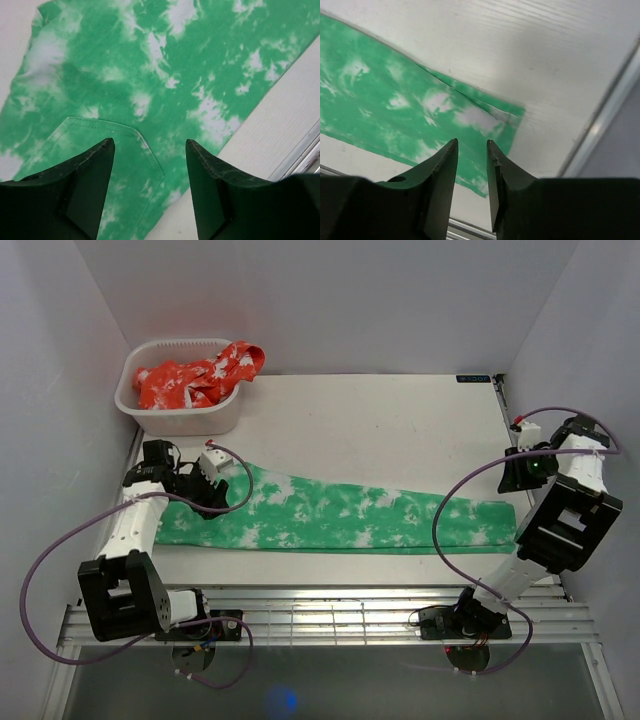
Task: Fold and stack the trousers
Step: Fold the trousers
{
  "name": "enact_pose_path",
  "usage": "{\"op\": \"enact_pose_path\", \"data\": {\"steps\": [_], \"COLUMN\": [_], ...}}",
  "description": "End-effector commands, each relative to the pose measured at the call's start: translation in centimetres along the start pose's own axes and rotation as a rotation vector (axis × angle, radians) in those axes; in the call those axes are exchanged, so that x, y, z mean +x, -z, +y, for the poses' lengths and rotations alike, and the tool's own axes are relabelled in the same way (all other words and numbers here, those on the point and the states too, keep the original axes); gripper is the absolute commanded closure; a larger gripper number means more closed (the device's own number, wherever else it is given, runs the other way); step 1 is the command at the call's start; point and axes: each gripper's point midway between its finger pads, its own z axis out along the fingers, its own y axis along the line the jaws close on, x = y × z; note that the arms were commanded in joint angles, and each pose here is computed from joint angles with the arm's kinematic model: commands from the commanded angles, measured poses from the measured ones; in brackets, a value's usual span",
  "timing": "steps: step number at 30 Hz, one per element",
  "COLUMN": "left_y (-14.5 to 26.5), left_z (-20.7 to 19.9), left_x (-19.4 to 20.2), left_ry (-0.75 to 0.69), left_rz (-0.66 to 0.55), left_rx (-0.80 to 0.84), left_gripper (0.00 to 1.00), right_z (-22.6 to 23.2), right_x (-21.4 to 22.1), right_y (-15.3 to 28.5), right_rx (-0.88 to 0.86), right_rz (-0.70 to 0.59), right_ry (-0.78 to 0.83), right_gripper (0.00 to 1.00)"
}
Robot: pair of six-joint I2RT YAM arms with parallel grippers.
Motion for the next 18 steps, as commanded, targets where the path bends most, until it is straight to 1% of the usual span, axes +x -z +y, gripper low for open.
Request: {"op": "enact_pose_path", "data": {"steps": [1, 3, 5, 7, 9, 11, 12, 13, 15, 16, 18], "left_y": [-1.5, -2.2, -2.7, -3.2, -3.4, -3.7, -3.7, -3.7, -3.7, -3.7, -3.6], "left_z": [0.8, 1.0, 1.1, 0.5, -0.1, -0.5, -0.5, -0.6, -0.8, -0.8, -0.9], "left_x": [-0.5, 0.8, 1.9, 3.3, 4.3, 6.0, 6.5, 7.3, 7.7, 7.8, 7.9], "left_ry": [0.23, 0.267, 0.291, 0.307, 0.282, 0.273, 0.27, 0.27, 0.249, 0.246, 0.237], "left_rz": [-0.057, -0.019, 0.011, 0.05, 0.074, 0.129, 0.146, 0.172, 0.184, 0.186, 0.19], "left_rx": [-0.02, -0.032, -0.038, -0.025, -0.005, -0.011, -0.014, -0.021, -0.022, -0.024, -0.024], "left_gripper": [0.3, 0.3, 0.3, 0.3, 0.3, 0.3, 0.31, 0.32, 0.32, 0.32, 0.32], "right_z": [2.3, 2.5, 2.2, 1.8, 1.1, 0.7, 0.4, 0.3, 0.7, 1.0, 1.7], "right_x": [0.3, 1.5, 1.9, 1.9, 2.0, 2.6, 3.4, 4.1, 5.6, 5.9, 6.7], "right_y": [-3.2, -4.5, -4.7, -4.4, -3.8, -3.6, -3.8, -3.9, -4.2, -4.2, -4.2], "right_rx": [-0.088, -0.09, -0.075, -0.051, -0.008, 0.005, 0.008, 0.002, -0.029, -0.041, -0.066], "right_rz": [0.005, 0.031, 0.042, 0.045, 0.058, 0.092, 0.136, 0.164, 0.223, 0.232, 0.245], "right_ry": [-0.076, -0.083, -0.075, -0.048, -0.022, 0.013, 0.024, 0.049, 0.061, 0.068, 0.087], "right_gripper": [0.66, 0.65, 0.55, 0.48, 0.49, 0.56, 0.6, 0.7, 0.78, 0.85, 0.89]}}
